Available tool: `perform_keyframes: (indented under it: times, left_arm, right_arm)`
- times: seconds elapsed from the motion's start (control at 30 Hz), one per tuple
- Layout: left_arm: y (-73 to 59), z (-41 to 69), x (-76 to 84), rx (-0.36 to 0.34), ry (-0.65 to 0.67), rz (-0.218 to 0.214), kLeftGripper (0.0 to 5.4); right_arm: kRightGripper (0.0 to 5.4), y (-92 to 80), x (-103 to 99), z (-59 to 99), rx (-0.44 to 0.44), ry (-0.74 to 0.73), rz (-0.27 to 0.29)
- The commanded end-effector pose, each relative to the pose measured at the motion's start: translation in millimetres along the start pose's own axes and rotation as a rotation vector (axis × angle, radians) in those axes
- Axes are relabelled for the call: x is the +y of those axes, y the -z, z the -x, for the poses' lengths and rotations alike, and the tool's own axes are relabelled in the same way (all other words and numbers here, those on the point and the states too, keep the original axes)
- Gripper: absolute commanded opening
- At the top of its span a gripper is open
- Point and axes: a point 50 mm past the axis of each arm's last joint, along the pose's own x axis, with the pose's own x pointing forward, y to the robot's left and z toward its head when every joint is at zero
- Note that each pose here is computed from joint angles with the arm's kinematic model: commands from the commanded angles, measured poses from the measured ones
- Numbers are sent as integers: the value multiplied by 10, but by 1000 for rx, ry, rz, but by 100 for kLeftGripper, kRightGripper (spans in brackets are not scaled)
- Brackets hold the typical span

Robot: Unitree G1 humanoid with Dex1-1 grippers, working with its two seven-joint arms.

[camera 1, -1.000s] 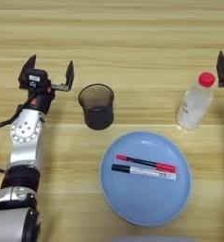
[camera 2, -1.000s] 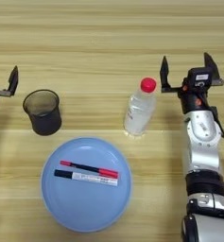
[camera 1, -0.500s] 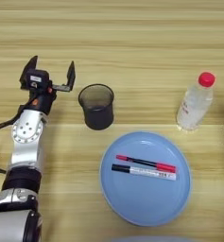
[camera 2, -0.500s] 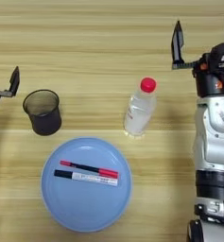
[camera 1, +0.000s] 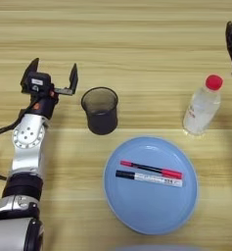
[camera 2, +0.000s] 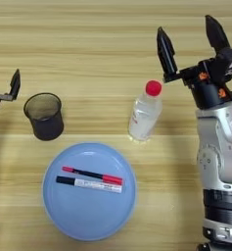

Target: Move the objects on the table

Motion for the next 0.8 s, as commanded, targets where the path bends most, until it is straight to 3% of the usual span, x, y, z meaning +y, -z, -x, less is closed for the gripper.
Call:
perform_keyframes:
  times: [0.03, 0.27, 0.47, 0.8]
  left_arm:
    - [8, -11, -5, 9, 6, -6, 538]
    - [12, -16, -11, 9, 7, -5, 538]
    - [12, -20, -14, 8, 7, -5, 538]
    - [11, -26, -11, 7, 5, -5, 538]
  right_arm:
    - [540, -57, 35, 21, 36, -80, -14]
    - [540, -92, 18, 19, 98, -120, 16]
    - [540, 22, 63, 71, 226, -179, 20]
    - [540, 208, 138, 172, 364, -250, 23]
